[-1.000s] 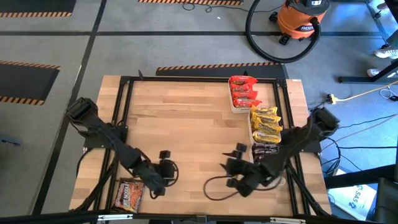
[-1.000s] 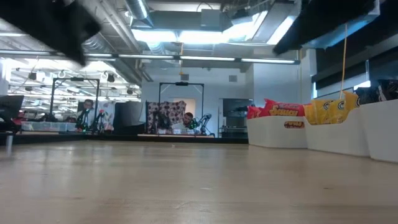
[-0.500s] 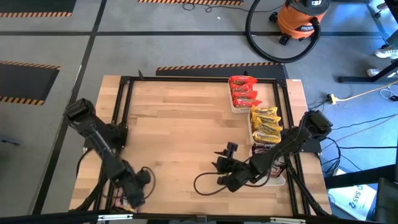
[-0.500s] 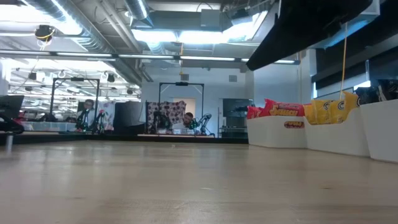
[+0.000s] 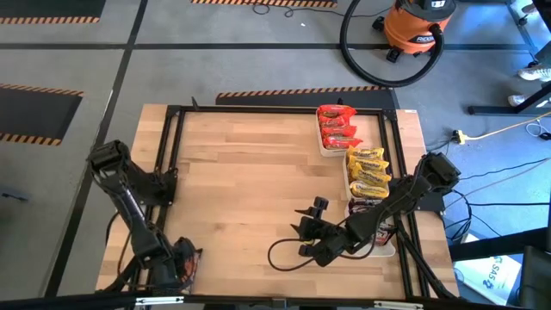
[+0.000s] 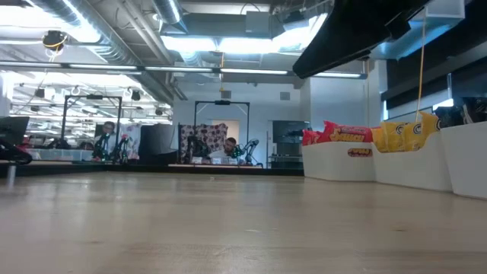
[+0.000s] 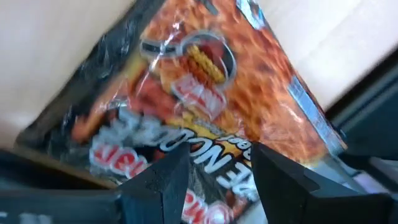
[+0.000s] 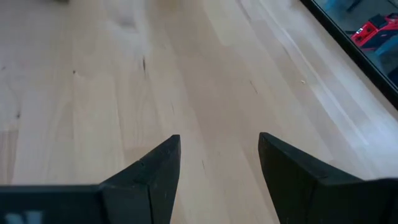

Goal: Sort Maruchan noodles
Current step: Put the black noodle pack into the bottom white bin

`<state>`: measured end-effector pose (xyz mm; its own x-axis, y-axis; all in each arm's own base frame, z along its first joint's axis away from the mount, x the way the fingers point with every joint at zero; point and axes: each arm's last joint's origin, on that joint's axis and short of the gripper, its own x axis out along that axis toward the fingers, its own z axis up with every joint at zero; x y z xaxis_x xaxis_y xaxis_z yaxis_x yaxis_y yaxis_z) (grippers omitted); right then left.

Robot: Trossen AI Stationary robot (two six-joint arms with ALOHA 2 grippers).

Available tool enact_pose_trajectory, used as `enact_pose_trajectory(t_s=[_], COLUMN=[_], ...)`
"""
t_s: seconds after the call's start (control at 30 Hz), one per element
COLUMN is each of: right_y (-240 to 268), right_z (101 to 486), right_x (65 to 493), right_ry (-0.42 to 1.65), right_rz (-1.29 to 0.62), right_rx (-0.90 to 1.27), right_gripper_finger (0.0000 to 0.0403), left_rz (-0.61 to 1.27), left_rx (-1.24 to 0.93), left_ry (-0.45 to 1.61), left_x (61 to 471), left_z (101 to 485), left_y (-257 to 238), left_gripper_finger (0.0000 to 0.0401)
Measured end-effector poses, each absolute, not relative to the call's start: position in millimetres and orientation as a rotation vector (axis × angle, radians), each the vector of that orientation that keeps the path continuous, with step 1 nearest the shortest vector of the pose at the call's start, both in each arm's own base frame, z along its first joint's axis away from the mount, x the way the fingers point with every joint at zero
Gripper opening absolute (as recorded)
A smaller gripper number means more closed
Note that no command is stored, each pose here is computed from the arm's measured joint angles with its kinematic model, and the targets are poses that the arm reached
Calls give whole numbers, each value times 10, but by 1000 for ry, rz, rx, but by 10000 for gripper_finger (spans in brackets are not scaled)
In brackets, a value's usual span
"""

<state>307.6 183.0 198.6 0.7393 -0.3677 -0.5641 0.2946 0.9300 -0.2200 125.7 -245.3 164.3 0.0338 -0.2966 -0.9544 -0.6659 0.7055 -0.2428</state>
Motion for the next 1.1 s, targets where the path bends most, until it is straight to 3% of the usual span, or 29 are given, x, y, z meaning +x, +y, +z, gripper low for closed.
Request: enact_pose_trajectory(t_s=[0.23,0.53,0.7,0.93,1.1], right_y=[1835,1837,1837,1837,1846], right_z=[1982,1983,1982,1983,1995], right_x=[3075,3076,3075,3076,3089], right_ry=[653,657,657,656,640], right_rz=[-349,-342,-342,-343,-338], right_rx=[-111,-105,-105,-105,-96], right_gripper_finger=[198,198,198,198,198], left_rz=[215,-32,-10,-102,-127], left_rx=[-609,-67,252,352,286], left_ry=[1592,1279,1074,930,840], left_x=[1425,1832,2165,2751,3024], left_z=[1451,1444,1419,1261,1250], left_y=[-2428,-2162,-1940,-1687,-1485], left_gripper_finger=[165,165,165,165,165])
